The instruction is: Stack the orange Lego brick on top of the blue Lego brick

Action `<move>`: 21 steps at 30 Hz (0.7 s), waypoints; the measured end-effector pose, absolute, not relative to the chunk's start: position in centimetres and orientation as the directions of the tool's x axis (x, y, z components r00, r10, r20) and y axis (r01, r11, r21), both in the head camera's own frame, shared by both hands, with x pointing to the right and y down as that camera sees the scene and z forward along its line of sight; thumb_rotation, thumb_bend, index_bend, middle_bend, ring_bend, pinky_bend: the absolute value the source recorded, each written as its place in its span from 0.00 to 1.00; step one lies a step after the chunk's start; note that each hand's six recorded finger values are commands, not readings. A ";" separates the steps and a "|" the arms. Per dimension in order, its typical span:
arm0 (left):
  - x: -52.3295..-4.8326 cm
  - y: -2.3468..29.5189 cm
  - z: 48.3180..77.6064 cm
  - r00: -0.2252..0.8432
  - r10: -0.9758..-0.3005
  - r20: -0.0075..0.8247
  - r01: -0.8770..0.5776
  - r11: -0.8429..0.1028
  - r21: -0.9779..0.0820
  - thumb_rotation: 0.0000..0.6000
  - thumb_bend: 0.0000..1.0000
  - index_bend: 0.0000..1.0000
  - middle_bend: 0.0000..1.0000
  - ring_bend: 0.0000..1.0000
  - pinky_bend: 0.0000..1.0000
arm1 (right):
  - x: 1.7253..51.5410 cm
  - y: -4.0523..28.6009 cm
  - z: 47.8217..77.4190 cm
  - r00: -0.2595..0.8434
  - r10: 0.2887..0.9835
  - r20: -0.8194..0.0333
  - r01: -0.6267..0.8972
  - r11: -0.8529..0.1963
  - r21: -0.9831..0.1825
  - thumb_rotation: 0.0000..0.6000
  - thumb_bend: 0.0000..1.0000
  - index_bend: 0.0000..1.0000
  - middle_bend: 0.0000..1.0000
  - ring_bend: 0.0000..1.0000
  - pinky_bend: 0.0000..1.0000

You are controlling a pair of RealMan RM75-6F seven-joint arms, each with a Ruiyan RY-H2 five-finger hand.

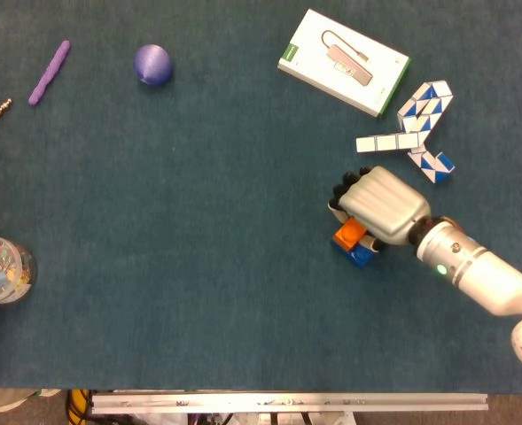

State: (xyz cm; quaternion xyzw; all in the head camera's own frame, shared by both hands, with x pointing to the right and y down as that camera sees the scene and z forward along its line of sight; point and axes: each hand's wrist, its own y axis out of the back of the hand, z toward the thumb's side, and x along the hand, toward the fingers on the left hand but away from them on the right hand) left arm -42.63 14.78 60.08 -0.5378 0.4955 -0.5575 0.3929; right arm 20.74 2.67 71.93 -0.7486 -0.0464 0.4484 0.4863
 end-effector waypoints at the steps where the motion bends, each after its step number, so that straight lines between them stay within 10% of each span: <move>1: -42.6 14.8 60.1 -0.112 -0.971 0.211 -0.095 -0.200 -0.975 1.00 0.17 0.06 0.09 0.04 0.06 | 20.7 2.6 71.8 0.596 0.507 -0.623 -0.361 -0.524 -0.771 1.00 0.18 0.39 0.41 0.28 0.34; 21: -42.8 14.4 59.9 -0.117 -0.973 0.202 -0.095 -0.191 -0.977 1.00 0.17 0.06 0.09 0.04 0.06 | 24.8 -1.0 68.1 0.535 0.646 -0.544 -0.263 -0.484 -0.834 1.00 0.12 0.25 0.37 0.28 0.33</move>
